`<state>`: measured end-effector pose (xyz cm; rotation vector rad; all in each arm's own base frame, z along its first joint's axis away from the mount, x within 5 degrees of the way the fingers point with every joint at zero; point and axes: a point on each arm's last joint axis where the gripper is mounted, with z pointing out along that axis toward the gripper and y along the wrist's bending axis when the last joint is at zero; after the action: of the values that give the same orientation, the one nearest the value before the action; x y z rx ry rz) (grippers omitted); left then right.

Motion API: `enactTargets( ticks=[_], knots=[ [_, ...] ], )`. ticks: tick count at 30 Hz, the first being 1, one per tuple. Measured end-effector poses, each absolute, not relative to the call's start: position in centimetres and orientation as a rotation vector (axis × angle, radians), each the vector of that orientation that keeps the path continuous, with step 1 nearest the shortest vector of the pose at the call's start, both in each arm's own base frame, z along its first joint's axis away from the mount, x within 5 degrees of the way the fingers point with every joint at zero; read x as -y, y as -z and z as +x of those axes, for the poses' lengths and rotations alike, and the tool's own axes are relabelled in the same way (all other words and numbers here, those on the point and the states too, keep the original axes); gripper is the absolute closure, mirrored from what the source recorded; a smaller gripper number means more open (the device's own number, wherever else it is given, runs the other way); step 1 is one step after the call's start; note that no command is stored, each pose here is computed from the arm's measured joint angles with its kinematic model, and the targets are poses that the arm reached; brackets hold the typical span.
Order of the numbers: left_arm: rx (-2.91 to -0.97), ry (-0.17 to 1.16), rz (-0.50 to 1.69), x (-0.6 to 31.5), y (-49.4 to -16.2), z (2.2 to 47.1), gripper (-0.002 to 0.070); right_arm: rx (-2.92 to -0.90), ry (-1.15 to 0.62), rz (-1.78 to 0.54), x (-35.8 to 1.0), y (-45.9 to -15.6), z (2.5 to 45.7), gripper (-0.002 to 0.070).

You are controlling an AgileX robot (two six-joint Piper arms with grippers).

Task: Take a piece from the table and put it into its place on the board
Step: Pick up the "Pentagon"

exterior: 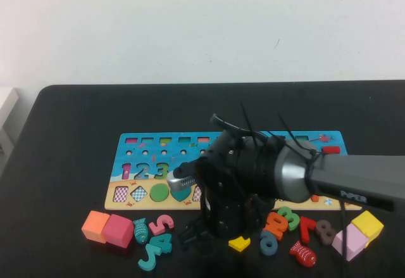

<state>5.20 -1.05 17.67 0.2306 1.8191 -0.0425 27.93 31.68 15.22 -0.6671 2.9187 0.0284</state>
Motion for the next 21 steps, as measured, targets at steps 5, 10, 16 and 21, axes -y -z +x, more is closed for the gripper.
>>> enactTargets(
  ticks=[5, 10, 16, 21],
  knots=[
    [-1.819, 0.044, 0.229, 1.1, -17.7, 5.2, 0.0677, -2.925, -0.026, -0.638, -32.1, -15.0, 28.7, 0.0118],
    [-1.819, 0.046, 0.228, 1.1, -17.7, 5.2, 0.0677, -2.973, 0.011, -0.570, -31.0, -14.4, 29.7, 0.0118],
    [-1.819, 0.050, 0.226, 1.1, -17.7, 5.2, 0.0677, -2.997, 0.021, -0.546, -30.6, -13.8, 30.1, 0.0118],
    [-1.819, 0.050, 0.226, 1.1, -17.7, 5.2, 0.0677, -3.023, 0.042, -0.556, -30.6, -12.5, 30.0, 0.0117]
  ],
)
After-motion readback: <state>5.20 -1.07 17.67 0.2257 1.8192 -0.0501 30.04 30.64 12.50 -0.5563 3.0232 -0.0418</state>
